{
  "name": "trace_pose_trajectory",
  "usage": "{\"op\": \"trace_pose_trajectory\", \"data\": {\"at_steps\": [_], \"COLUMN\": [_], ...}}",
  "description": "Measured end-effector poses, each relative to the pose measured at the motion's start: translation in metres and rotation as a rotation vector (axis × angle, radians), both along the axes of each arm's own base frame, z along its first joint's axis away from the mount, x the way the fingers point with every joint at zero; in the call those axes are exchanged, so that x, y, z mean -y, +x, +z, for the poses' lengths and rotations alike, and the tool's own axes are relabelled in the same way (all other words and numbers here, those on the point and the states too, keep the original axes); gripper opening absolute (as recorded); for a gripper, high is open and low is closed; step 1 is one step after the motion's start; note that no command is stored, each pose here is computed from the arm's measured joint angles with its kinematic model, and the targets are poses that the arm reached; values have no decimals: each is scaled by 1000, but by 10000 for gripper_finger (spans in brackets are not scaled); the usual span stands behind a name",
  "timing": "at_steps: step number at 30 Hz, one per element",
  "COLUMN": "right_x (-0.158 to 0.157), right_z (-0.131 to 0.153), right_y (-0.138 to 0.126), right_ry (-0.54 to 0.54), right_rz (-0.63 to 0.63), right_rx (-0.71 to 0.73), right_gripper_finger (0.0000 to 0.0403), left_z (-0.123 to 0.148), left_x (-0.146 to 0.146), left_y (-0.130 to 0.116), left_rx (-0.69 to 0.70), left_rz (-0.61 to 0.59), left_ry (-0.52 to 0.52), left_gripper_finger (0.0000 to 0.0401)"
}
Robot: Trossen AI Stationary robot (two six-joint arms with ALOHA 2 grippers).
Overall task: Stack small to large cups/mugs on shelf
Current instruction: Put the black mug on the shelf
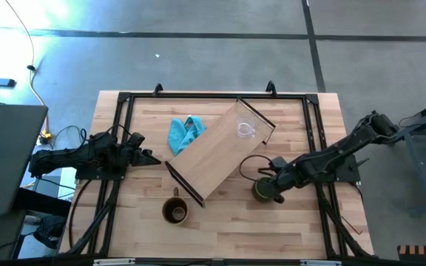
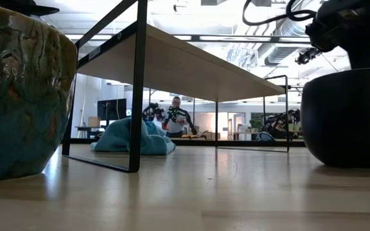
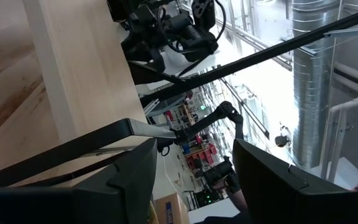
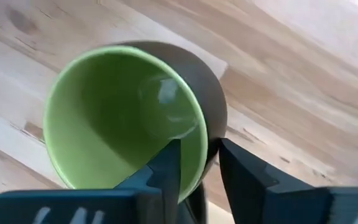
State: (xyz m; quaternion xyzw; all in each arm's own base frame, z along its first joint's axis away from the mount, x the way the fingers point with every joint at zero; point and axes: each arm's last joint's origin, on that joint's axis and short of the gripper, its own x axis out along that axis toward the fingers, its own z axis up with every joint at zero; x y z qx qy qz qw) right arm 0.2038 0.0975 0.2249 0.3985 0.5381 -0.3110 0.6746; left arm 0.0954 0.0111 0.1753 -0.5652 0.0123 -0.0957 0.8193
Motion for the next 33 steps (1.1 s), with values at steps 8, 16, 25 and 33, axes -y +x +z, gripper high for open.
{"op": "trace_pose_trajectory", "data": {"at_steps": [8,16,25,33], "right_x": [5,6,4,3], "right_z": [0,1,1,1], "right_y": [4,5,3,4], "right_ry": [-45,-61,-31,-51], "right_rz": [20,32,42,117], "right_rx": [33,40,26,37], "right_gripper_finger": [142,161,165,165], "left_z": [0,0,0,0], "left_x": [0,0,0,0], "left_y": [0,0,0,0], "left_rx": [0,0,-3,-3], "left_rz": [0,0,5,5], "left_ry": [0,-1,-16,-17], "left_gripper_finger": [200,200,200,200]}}
